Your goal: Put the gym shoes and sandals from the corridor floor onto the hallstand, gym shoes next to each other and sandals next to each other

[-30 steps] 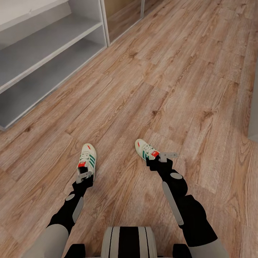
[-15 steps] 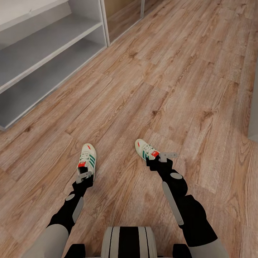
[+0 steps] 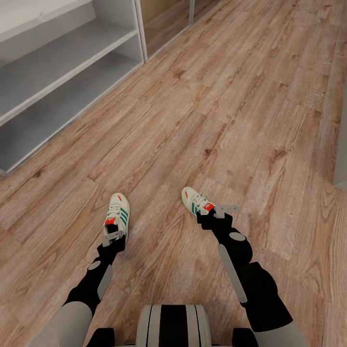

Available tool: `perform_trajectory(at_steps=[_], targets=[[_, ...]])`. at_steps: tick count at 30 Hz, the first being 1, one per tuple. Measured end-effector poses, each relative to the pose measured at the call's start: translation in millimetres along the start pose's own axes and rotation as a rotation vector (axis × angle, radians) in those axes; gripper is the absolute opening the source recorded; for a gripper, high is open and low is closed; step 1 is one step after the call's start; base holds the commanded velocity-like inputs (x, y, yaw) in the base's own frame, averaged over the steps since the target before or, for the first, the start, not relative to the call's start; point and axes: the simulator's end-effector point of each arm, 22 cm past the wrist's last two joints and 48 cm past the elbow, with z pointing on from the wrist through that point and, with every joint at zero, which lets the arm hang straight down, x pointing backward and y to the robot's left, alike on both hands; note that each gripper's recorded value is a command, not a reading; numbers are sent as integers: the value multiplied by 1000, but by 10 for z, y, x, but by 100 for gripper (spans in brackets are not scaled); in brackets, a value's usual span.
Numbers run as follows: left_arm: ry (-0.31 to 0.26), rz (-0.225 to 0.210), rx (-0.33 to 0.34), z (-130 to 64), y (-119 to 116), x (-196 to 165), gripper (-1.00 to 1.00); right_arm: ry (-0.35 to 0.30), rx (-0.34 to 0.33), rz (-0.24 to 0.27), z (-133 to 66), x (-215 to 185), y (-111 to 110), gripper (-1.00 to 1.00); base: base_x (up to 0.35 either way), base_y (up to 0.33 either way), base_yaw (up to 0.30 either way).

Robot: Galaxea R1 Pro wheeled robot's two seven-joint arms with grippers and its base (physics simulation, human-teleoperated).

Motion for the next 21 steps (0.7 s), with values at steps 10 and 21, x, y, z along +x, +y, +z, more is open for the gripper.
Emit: perform_trajectory(at_steps=[10, 21], targets=[[0, 0, -1, 0, 2, -1, -100, -8, 3, 3, 1, -19, -15, 100, 0, 0, 0], [-11, -1, 1, -26, -21, -73, -100, -24, 3, 5, -41, -94, -16, 100, 0, 0, 0]])
